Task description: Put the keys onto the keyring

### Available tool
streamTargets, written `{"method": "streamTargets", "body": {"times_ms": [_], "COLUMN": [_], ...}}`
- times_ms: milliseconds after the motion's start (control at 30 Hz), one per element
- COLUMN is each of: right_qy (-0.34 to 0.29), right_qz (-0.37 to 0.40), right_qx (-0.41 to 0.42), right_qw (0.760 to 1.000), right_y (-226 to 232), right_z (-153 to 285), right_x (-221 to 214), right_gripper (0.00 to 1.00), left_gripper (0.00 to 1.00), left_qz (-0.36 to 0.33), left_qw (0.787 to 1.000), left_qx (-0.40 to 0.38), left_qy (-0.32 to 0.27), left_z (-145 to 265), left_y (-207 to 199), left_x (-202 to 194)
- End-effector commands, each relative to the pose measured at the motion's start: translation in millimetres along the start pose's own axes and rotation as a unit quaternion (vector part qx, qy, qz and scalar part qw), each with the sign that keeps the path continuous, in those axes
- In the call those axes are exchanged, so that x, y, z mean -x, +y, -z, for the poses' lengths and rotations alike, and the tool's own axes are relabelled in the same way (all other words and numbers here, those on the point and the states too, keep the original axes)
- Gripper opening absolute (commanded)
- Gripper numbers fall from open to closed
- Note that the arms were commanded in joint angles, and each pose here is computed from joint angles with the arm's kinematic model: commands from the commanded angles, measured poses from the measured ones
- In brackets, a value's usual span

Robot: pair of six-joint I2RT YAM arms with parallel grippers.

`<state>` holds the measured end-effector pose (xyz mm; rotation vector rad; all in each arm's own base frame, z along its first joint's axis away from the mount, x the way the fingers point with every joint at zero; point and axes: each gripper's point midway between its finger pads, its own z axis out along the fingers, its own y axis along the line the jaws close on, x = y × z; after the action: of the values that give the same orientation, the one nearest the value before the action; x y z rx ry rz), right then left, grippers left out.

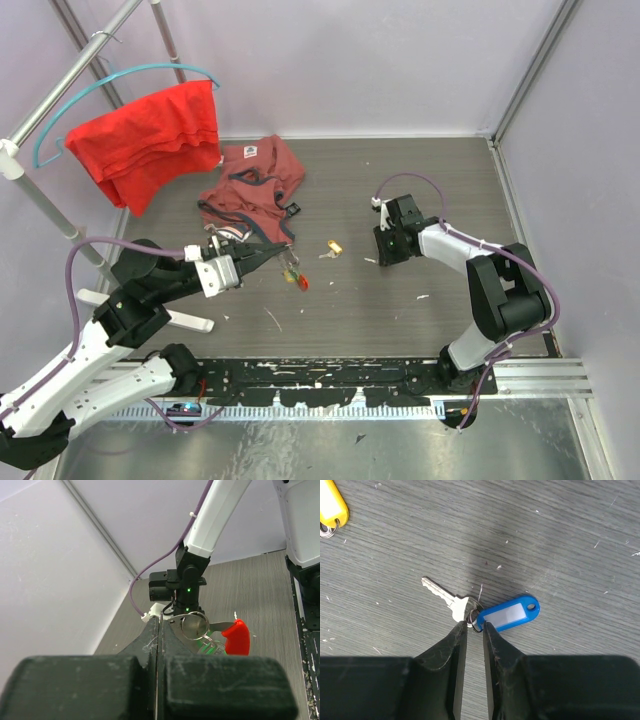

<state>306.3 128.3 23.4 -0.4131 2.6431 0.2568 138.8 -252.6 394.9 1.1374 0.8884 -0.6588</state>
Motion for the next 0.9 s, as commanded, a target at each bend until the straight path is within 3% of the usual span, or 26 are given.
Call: {"method": "streamTargets", "body": {"times_ms": [0, 167, 300, 400, 600, 867], "right_qy": [-0.047, -0.045, -0.050, -0.066, -0.149, -0.283], "right_qz": [0.006, 0.006, 0.007, 0.014, 0.055, 0.075], "right_qx": [0.003, 0.004, 0.003, -0.001, 0.030, 0.079], "right_qw": [0.999, 0.999, 0.999, 0.998, 0.987, 0.953], "right_y": [0.9, 1.1, 1.2, 0.5, 19.1, 50.8], "right_z": [7.2, 5.9, 9.8, 19.5, 67.3, 157.8], "right_x": [29.1, 28.1, 30.4, 35.4, 70.7, 102.2], "right_gripper": [0.24, 0.17, 0.02, 0.01, 0.01, 0.01], "left_gripper": [0.00, 0.00, 0.00, 0.00, 0.00, 0.00], "left_qz": [-0.015, -0.016, -0.016, -0.015, -0.009, -0.002], "left_qw": [1.000, 1.000, 1.000, 1.000, 1.000, 1.000], "left_qx": [0.005, 0.005, 0.005, 0.005, -0.003, -0.010], "left_qy": [-0.022, -0.022, -0.020, -0.020, -0.017, -0.021], "left_z": [2.4, 2.5, 2.4, 1.5, -3.6, -9.5], "left_y": [4.4, 4.1, 4.1, 4.3, 3.7, 6.3], "left_x": [13.9, 13.6, 12.7, 12.5, 10.7, 18.3]}}
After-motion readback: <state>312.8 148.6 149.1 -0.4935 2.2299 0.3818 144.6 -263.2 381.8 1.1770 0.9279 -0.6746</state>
